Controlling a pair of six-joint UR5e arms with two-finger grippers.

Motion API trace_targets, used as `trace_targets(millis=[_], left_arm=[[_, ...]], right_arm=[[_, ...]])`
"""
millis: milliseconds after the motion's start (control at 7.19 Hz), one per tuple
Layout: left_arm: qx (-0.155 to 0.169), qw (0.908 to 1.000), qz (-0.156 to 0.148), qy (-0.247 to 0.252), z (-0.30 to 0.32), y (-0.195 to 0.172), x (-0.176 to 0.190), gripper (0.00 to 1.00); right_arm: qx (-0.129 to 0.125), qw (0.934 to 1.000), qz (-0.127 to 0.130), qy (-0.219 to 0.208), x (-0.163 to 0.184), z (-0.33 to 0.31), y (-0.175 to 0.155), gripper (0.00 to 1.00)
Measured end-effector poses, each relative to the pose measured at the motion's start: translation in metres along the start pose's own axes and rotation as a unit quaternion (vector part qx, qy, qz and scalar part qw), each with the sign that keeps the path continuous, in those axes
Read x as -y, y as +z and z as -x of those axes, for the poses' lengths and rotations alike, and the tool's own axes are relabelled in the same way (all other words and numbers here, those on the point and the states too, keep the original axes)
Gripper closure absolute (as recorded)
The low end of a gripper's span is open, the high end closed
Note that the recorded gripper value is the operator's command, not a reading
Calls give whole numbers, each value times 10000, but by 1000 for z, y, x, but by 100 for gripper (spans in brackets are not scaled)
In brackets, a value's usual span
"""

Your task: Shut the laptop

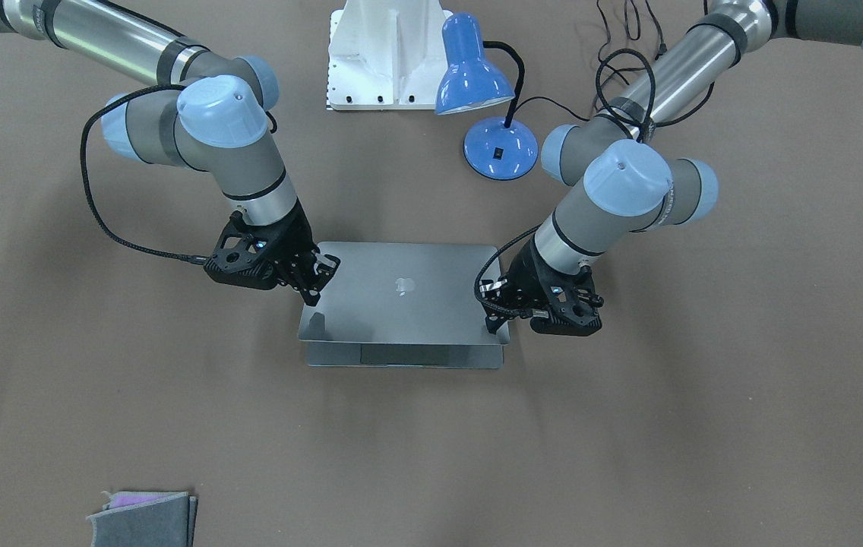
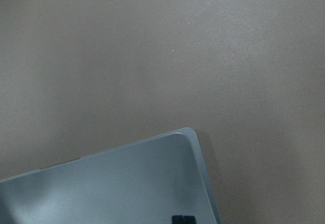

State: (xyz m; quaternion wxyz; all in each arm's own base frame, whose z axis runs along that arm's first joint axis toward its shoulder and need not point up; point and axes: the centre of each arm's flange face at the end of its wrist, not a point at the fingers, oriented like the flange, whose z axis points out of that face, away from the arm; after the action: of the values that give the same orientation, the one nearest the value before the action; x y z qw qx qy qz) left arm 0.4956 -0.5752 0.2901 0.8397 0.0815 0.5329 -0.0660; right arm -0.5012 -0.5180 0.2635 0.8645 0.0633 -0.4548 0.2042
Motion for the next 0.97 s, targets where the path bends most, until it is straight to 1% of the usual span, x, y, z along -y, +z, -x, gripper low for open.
trace_targets(millis=[417, 557, 835, 974], left_arm=[[219, 9996, -143, 55, 4, 26, -15, 100], [243, 9995, -181, 86, 2, 30, -18, 100], [127, 9996, -225, 114, -9, 17, -10, 100], [-8, 9999, -139, 95, -13, 0, 0, 100]], right_arm=[[-64, 10000, 1, 15, 2, 2, 8, 100], [-74, 10000, 2, 16, 2, 1, 9, 100], [-43, 10000, -18, 7, 7, 3, 4, 100], [0, 10000, -40, -46, 16, 4, -3, 100]])
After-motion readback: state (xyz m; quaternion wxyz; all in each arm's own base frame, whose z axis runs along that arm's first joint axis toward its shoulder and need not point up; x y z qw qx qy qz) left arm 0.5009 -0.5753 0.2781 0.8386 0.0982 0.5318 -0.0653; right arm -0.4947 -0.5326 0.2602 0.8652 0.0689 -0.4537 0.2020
